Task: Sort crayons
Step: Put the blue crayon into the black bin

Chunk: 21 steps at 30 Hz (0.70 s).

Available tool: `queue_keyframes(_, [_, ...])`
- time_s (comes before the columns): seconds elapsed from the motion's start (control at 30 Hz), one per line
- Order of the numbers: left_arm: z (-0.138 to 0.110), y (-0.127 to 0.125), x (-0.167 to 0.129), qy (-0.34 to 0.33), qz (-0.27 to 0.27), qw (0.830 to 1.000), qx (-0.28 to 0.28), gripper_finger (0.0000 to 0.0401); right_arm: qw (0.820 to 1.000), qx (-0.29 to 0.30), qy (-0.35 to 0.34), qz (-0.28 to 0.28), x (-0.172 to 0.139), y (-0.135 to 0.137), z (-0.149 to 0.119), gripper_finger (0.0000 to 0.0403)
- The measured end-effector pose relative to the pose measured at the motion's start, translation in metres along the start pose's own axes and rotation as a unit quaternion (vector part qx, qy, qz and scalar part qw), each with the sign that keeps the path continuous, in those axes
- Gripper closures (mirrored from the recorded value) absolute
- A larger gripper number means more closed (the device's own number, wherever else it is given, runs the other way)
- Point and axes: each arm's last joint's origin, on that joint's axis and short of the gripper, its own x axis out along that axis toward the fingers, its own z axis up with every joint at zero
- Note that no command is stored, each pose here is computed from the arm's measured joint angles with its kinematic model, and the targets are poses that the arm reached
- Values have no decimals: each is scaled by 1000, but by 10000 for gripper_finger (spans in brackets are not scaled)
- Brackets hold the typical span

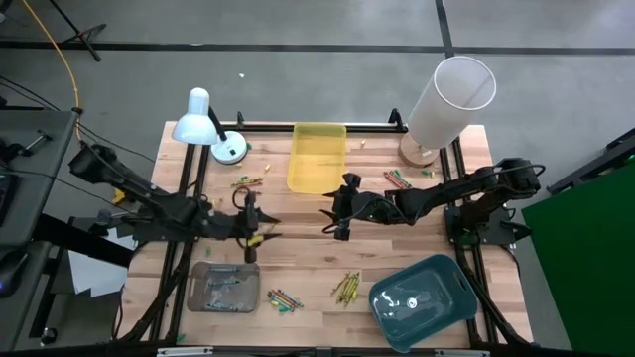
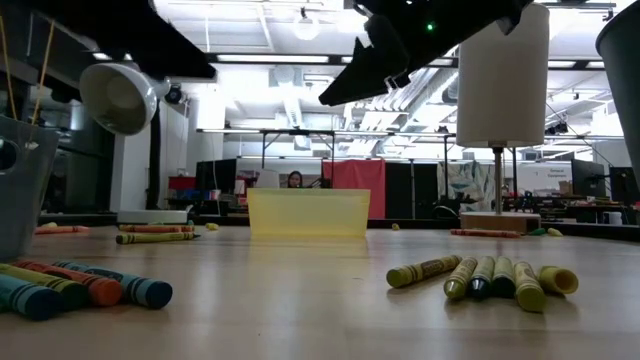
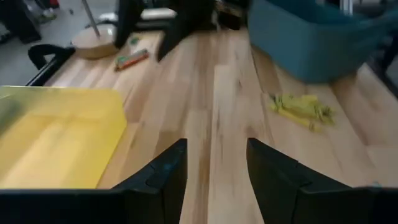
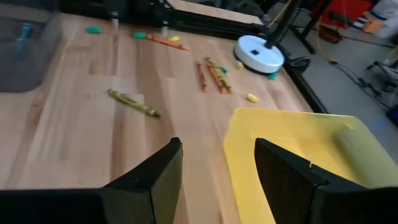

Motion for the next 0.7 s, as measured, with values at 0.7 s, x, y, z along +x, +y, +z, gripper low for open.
queue_keyframes(0.7, [-16,28,8,-109,46,993,-25,252,995,93,-7,28,0,1,2,208])
